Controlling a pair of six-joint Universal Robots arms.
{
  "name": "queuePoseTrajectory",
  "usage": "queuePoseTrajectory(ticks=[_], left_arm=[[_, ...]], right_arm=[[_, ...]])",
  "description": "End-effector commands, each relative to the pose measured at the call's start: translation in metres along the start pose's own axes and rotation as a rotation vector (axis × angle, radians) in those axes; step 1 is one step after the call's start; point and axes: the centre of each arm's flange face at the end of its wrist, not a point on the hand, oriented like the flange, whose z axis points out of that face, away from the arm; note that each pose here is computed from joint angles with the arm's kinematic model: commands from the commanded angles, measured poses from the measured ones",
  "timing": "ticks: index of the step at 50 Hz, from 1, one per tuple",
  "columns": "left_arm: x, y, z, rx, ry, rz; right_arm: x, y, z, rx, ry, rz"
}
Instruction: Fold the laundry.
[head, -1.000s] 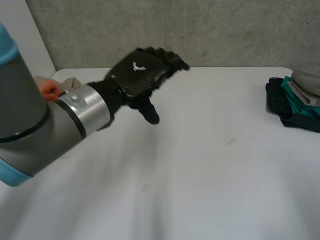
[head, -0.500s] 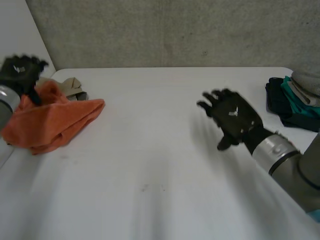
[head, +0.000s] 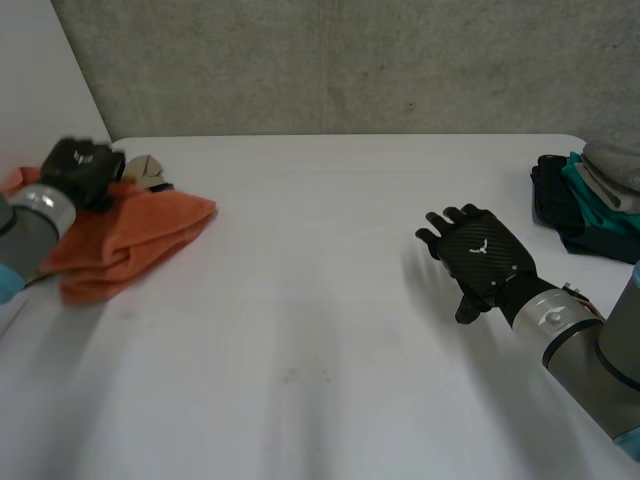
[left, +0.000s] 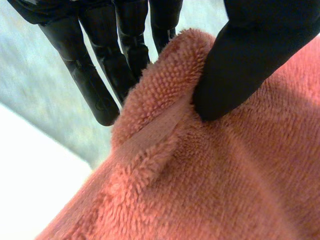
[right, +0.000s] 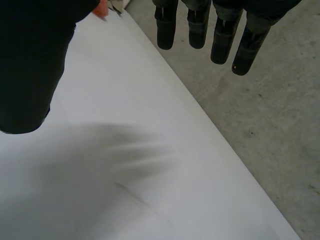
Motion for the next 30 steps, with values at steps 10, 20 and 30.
queuePoseTrajectory(ticks=[10,20,30], left_arm=[[0.14,-0.156,-0.084,0.28,0.303,-0.393],[0.269,-0.113,-0.115,0.094,0.558,-0.445],[0.217,-0.153,-0.127,0.2,0.474,-0.451]], right_arm=[[0.038,0.004,0.0,-0.076,0.21,-0.012],[0.056,0.007,0.001,-0.121,0.303,-0.01],[0.068,0.0,0.001,-0.111,0.32,0.006]])
